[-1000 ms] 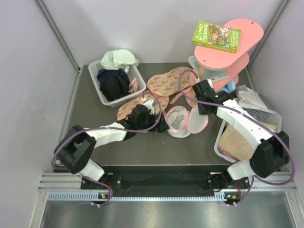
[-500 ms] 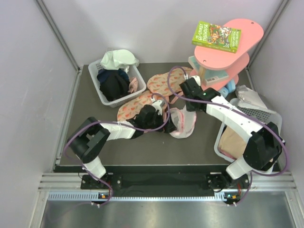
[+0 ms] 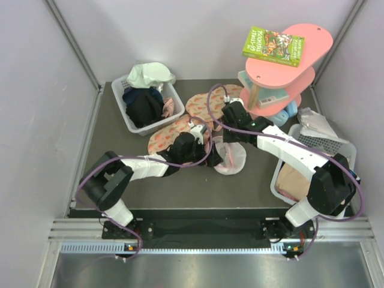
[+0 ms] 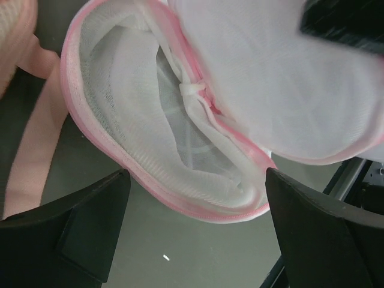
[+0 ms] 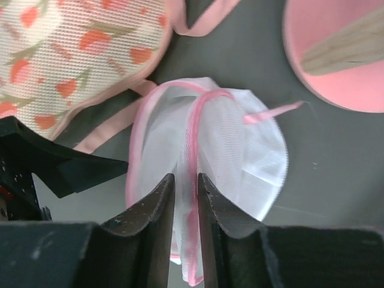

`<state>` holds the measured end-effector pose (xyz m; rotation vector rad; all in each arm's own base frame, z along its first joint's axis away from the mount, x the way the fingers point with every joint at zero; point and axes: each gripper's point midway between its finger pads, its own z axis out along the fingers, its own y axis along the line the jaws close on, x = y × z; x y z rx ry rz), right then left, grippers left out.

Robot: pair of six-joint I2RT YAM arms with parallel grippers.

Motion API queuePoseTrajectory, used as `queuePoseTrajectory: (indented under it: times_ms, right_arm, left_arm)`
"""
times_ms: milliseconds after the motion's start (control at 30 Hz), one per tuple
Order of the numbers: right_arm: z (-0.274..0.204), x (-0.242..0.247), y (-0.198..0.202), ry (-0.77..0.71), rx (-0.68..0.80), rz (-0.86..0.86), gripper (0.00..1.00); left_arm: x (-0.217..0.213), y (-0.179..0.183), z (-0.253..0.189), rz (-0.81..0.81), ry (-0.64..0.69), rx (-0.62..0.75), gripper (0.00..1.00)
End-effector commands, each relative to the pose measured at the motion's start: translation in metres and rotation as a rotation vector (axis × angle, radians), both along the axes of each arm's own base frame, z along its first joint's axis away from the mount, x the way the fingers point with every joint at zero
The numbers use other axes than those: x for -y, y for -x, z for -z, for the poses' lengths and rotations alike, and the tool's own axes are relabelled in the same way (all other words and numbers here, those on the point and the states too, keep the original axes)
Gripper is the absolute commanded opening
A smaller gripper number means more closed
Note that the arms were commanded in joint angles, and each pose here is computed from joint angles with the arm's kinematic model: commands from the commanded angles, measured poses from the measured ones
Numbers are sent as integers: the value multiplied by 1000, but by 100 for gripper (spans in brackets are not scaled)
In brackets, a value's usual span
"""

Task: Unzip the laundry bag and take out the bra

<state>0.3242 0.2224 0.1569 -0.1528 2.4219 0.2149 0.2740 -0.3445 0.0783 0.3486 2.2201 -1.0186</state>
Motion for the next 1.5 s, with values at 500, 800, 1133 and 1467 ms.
queuePoseTrajectory:
  times_ms: [500, 800, 1133, 1467]
  right_arm:
    - [-37, -65, 12, -302, 94, -194, 68]
    - [-66, -62, 25, -356, 166, -260, 84]
    - [-69, -57, 34, -378, 187, -273, 88]
    - [-53, -59, 36, -388, 165, -277, 88]
  left_arm:
    - [-124, 23, -76, -333, -134, 210, 99]
    - [-147, 23, -91, -404, -155, 231, 99]
    - [-151, 19, -100, -424, -159, 242, 99]
    - [-158, 14, -112, -444, -161, 262, 99]
